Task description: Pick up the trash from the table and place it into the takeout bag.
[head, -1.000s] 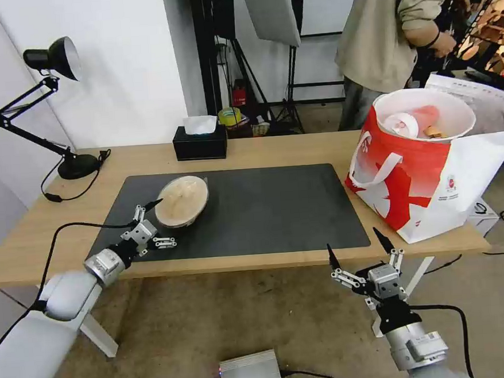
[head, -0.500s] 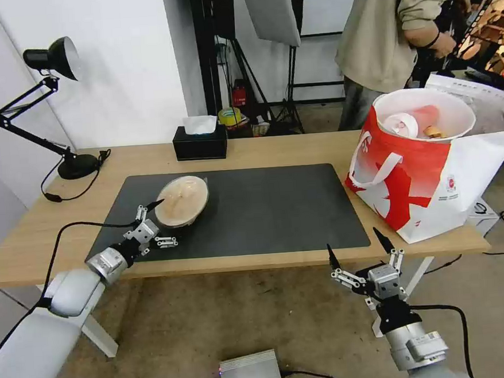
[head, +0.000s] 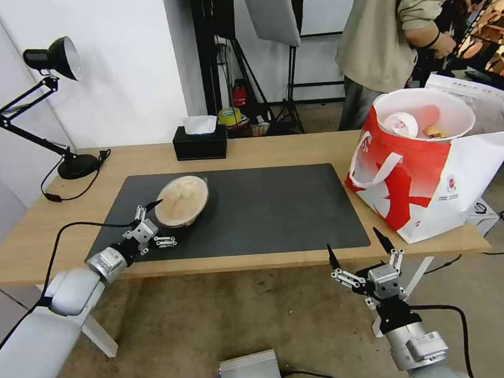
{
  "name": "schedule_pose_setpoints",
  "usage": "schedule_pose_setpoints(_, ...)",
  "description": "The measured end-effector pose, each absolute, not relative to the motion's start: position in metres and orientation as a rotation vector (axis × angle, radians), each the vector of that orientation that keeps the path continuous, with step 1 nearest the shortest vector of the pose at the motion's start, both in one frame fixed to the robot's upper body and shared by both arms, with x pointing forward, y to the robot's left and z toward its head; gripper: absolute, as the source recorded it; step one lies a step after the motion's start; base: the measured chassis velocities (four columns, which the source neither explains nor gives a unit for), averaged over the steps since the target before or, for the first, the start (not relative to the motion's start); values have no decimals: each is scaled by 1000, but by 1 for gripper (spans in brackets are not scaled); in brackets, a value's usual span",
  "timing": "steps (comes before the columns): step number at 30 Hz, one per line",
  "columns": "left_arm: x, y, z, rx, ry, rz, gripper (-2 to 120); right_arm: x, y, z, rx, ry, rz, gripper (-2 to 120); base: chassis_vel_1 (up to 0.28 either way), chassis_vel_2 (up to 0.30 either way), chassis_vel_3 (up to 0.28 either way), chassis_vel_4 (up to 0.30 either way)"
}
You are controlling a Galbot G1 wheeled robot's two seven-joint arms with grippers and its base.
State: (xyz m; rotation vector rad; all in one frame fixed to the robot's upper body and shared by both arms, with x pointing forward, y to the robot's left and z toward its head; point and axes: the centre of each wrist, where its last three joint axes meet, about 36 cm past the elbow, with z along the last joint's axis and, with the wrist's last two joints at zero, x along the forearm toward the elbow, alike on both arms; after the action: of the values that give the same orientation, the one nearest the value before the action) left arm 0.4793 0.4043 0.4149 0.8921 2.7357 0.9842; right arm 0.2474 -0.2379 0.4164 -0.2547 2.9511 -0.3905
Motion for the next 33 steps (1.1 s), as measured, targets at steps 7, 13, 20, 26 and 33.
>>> schedule_pose_setpoints(7, 481, 402, 414, 894, 2732, 988, 59, 247, -238, 416, -255, 2951, -391, 100, 0, 0, 0, 0)
schedule_pose_setpoints(13, 481, 401, 413, 899, 2732, 988, 41, 247, -238, 416, -255, 2951, -390, 100, 0, 0, 0, 0)
schedule_pose_setpoints(20, 480, 400, 411, 907, 2734, 986, 15, 247, -238, 416, -255, 2951, -390, 100, 0, 0, 0, 0)
schedule_pose_setpoints(26, 479, 398, 407, 915, 2737, 984, 0, 247, -238, 416, -255, 2951, -390, 100, 0, 0, 0, 0)
schedule_pose_setpoints(33, 479, 399, 406, 917, 2739, 983, 0, 247, -238, 416, -255, 2951, -390, 100, 0, 0, 0, 0)
